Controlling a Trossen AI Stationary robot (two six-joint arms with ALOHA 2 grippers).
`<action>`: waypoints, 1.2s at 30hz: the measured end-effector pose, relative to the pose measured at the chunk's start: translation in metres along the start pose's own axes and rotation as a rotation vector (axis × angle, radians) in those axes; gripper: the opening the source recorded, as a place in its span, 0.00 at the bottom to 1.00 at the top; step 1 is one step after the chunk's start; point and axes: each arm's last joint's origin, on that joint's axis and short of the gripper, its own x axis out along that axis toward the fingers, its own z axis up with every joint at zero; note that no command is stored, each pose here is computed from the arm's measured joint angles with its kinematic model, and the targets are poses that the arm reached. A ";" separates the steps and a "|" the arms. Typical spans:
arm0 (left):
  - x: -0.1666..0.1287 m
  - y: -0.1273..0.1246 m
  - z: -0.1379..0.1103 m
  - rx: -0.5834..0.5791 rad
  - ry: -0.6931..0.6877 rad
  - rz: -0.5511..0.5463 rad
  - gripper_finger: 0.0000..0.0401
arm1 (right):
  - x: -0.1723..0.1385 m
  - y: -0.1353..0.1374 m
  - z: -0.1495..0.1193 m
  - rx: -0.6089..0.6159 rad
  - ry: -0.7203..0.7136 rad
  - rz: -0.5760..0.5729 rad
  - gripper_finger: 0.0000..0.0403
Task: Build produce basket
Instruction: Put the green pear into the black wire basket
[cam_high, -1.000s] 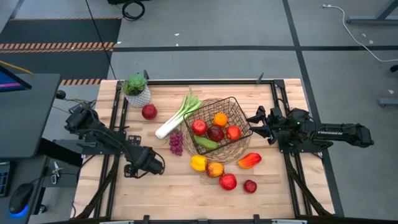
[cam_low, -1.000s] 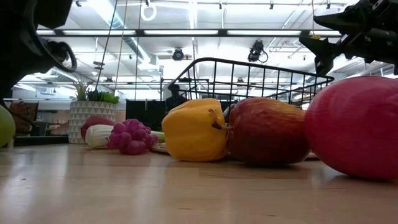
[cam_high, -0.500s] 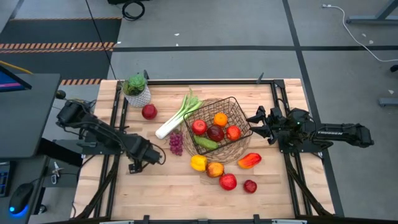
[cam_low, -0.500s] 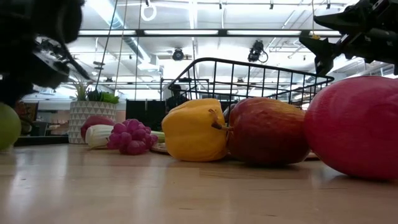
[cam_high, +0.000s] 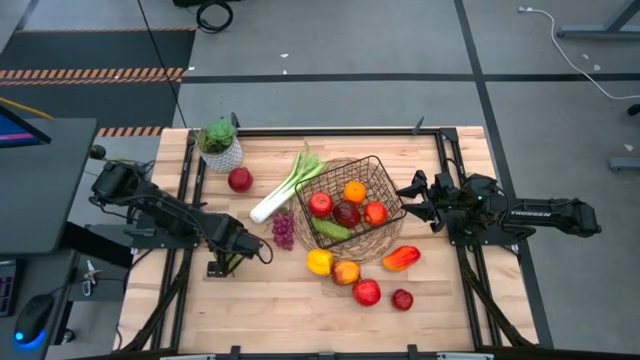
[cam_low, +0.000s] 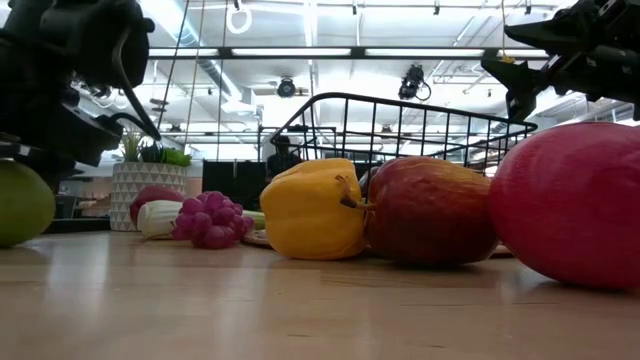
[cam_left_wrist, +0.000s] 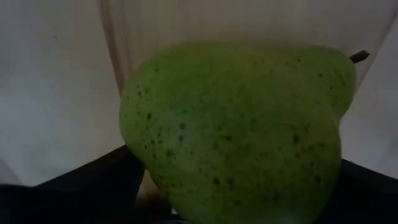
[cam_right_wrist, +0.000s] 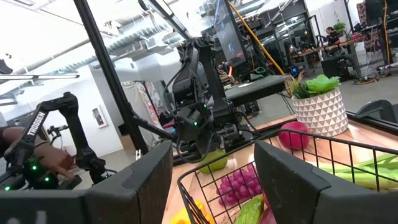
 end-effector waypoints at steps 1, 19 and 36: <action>0.000 0.000 0.000 0.013 -0.002 0.002 0.92 | 0.000 0.000 0.000 0.000 0.000 0.000 0.57; -0.047 0.011 0.000 -0.041 -0.190 0.055 0.85 | 0.000 0.000 0.000 0.000 0.000 0.000 0.57; -0.185 0.069 -0.009 -0.243 -1.024 -0.074 0.85 | 0.000 0.000 0.000 0.000 0.000 0.000 0.57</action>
